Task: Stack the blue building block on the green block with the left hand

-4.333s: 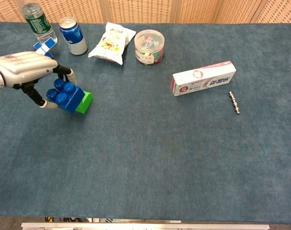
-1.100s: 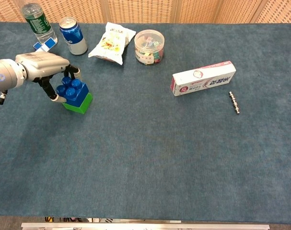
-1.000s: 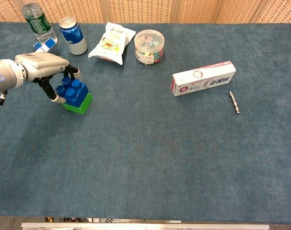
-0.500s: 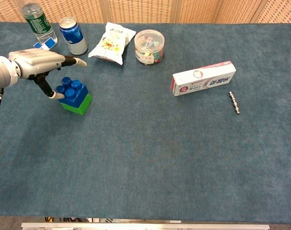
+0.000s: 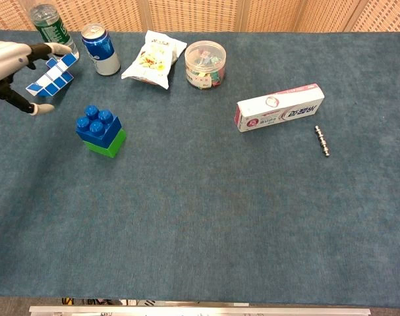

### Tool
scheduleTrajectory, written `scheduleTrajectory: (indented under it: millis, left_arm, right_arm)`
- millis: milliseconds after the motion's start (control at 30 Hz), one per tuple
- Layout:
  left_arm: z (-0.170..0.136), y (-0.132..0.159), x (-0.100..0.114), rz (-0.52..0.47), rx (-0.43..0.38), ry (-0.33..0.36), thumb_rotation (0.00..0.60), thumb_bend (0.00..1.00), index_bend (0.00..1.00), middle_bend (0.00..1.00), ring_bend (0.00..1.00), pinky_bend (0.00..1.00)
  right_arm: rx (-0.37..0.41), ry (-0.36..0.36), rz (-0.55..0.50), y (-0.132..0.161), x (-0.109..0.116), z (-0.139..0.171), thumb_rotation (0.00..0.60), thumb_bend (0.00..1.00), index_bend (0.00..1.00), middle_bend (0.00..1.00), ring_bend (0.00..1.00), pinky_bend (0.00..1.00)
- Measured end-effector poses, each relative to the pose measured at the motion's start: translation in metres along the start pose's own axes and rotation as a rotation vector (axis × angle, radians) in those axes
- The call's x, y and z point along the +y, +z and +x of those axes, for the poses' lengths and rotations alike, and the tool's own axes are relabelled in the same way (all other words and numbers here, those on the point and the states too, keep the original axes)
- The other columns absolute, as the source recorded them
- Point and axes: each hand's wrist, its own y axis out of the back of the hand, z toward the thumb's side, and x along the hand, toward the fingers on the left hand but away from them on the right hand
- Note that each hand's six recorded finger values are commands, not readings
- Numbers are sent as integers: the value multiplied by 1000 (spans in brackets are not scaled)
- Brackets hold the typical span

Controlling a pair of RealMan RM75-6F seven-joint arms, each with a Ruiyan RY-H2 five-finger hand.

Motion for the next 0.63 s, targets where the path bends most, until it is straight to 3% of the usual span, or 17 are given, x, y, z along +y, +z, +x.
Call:
scheduleTrajectory:
  millis: [267, 400, 633]
  left_arm:
    - [-67, -51, 0, -44, 163, 188, 600, 246, 94, 166, 155, 219]
    - [-100, -63, -4, -63, 210, 262, 600, 246, 122, 185, 158, 218]
    - [-142, -65, -15, -75, 228, 310, 600, 246, 134, 190, 158, 219]
  right_arm:
    - [2, 30, 40, 7, -6, -5, 600, 321, 343, 390, 303, 392]
    - [9, 41, 32, 14, -10, -5, 600, 321, 344, 392, 303, 392]
    - [14, 42, 23, 18, -12, -5, 600, 321, 344, 392, 303, 392]
